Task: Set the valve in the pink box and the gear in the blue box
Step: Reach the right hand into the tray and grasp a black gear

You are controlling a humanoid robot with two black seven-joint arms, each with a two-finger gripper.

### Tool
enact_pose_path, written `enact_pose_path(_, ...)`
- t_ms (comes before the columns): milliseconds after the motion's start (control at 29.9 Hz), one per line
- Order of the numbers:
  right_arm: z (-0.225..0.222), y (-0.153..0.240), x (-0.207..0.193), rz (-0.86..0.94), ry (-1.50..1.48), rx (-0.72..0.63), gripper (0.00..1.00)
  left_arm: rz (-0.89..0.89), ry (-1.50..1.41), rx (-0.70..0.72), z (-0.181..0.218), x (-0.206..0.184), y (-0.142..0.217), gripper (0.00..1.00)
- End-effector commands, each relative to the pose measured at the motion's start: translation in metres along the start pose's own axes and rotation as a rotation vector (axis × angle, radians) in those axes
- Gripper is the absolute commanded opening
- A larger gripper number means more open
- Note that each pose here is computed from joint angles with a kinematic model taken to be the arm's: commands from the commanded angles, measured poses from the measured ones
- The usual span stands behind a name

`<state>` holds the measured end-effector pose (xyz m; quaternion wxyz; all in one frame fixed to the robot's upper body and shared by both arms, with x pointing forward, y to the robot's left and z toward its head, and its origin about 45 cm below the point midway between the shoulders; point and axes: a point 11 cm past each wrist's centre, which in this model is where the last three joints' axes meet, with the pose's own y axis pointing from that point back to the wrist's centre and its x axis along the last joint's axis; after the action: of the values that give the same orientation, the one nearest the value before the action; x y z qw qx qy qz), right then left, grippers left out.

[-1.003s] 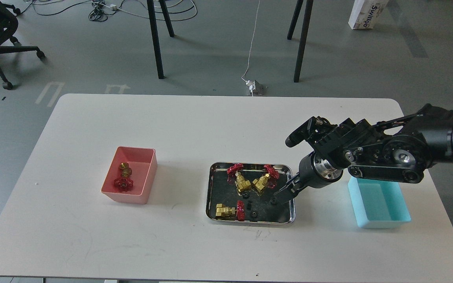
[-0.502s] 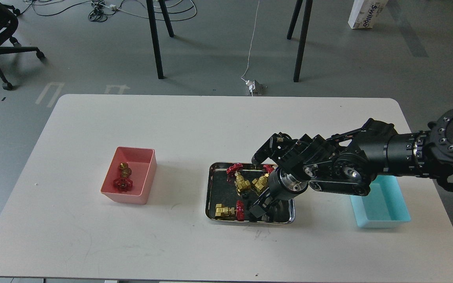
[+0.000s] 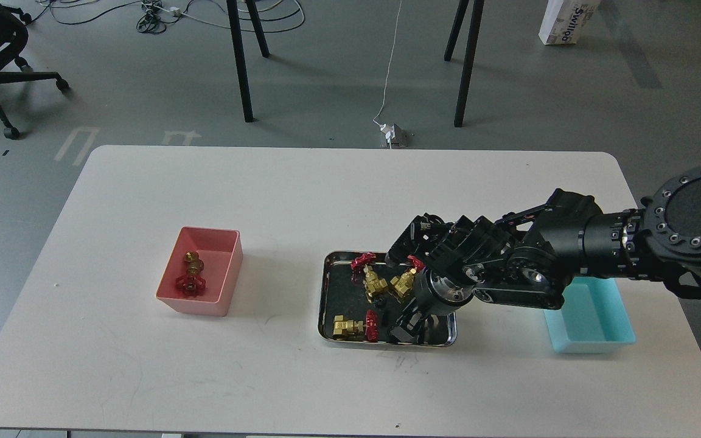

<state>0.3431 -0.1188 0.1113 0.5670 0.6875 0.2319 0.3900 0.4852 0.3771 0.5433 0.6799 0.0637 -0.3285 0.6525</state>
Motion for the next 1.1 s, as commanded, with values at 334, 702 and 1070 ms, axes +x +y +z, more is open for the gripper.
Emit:
enact_pose_path(334,0.016,-0.003,-0.014,-0.024,-0.028,-0.034,0.69,0.006,-0.004,-0.003,0.002,0.004,0.0,0.95)
enact_pose_path(702,0.018,-0.007,-0.015,-0.019,-0.041,-0.046,0.45,0.007,-0.006,-0.002,0.002,0.005,0.001,0.95)
enact_pose_path(1070,0.017,-0.006,-0.01,-0.013,-0.041,-0.052,0.18,0.011,-0.009,0.0,0.002,0.008,0.002,0.95)
